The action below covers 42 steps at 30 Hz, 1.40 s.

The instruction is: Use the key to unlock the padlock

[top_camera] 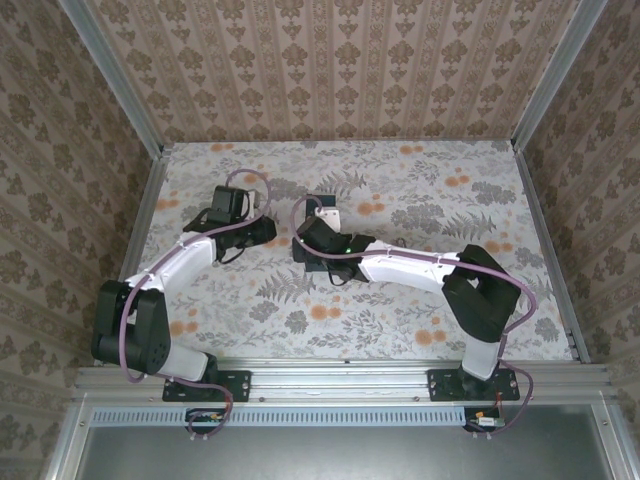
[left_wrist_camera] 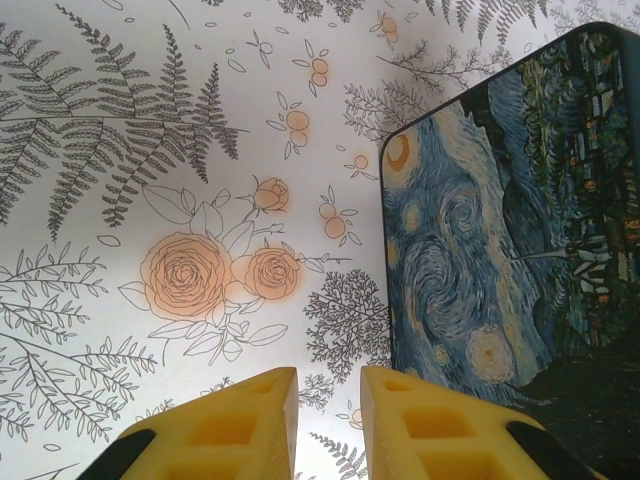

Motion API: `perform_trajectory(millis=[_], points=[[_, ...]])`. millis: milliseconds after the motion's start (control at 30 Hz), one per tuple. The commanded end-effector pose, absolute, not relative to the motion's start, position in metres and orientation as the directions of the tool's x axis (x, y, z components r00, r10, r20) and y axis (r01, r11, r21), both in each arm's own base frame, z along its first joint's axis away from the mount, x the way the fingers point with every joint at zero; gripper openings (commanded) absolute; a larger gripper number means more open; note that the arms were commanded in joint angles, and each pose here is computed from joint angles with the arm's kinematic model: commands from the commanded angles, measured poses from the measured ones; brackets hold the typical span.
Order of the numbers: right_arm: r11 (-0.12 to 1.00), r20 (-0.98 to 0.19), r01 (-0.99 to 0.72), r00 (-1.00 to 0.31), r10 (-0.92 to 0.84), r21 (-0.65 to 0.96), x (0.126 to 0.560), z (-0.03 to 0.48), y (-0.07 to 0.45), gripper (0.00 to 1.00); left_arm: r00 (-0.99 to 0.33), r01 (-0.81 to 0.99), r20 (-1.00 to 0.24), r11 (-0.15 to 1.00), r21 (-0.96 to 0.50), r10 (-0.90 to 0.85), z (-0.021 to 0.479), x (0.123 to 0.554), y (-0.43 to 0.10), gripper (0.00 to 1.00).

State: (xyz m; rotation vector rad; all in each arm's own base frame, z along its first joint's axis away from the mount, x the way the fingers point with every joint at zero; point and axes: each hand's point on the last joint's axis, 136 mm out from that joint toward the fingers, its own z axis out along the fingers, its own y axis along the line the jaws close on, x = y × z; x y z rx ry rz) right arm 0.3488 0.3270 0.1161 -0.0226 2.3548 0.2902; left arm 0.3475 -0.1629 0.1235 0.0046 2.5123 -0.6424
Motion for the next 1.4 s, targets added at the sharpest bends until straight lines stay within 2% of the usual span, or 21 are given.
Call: perform_trajectory(millis=[0,100,233,367,567,633,833,1000,1100,1133,1200,1300,1367], points=[[0.972,-0.695,-0.072,-0.71,0.109,0.225,0.349,0.12,0.324,0.8,-0.838,0.158,-0.532,0.878,-0.452,-0.123,0.135,0.347,-0.161,0.24],[0.956,-0.688,-0.063,-0.708,0.159,0.286,0.347,0.124,0.32,0.69,-0.836,0.159,-0.536,0.879,-0.449,-0.122,0.137,0.346,-0.16,0.24],[0.897,-0.641,-0.069,-0.724,0.256,0.436,0.342,0.128,0.317,0.67,-0.837,0.159,-0.534,0.88,-0.447,-0.12,0.137,0.346,-0.159,0.24],[0.758,-0.518,-0.038,-0.752,0.407,0.651,0.34,0.125,0.312,0.66,-0.835,0.16,-0.537,0.88,-0.448,-0.121,0.141,0.347,-0.16,0.24],[0.588,-0.331,0.045,-0.791,0.515,0.807,0.34,0.104,0.29,0.73,-0.827,0.169,-0.549,0.88,-0.444,-0.119,0.15,0.352,-0.162,0.23],[0.566,-0.296,0.061,-0.803,0.516,0.822,0.343,0.094,0.282,0.8,-0.824,0.176,-0.555,0.881,-0.44,-0.112,0.155,0.353,-0.164,0.24],[0.595,-0.298,0.058,-0.823,0.483,0.802,0.352,0.075,0.254,0.91,-0.812,0.19,-0.576,0.889,-0.418,-0.098,0.167,0.358,-0.167,0.24],[0.658,-0.331,0.037,-0.842,0.427,0.752,0.352,0.073,0.23,0.92,-0.799,0.189,-0.595,0.901,-0.389,-0.089,0.174,0.359,-0.162,0.23],[0.765,-0.362,-0.007,-0.884,0.296,0.643,0.341,0.078,0.218,0.94,-0.799,0.199,-0.6,0.917,-0.346,-0.053,0.174,0.359,-0.156,0.24],[0.798,-0.374,-0.032,-0.894,0.246,0.601,0.337,0.081,0.213,1.0,-0.799,0.199,-0.599,0.923,-0.328,-0.04,0.175,0.359,-0.153,0.24],[0.848,-0.378,-0.062,-0.91,0.168,0.526,0.328,0.084,0.201,1.0,-0.795,0.202,-0.607,0.929,-0.31,-0.03,0.179,0.36,-0.147,0.24],[0.864,-0.396,-0.073,-0.906,0.151,0.498,0.326,0.095,0.181,1.0,-0.778,0.182,-0.626,0.934,-0.307,-0.054,0.189,0.366,-0.135,0.25],[0.898,-0.462,-0.107,-0.879,0.115,0.427,0.33,0.105,0.164,1.0,-0.753,0.187,-0.656,0.939,-0.287,-0.051,0.197,0.369,-0.127,0.27]])
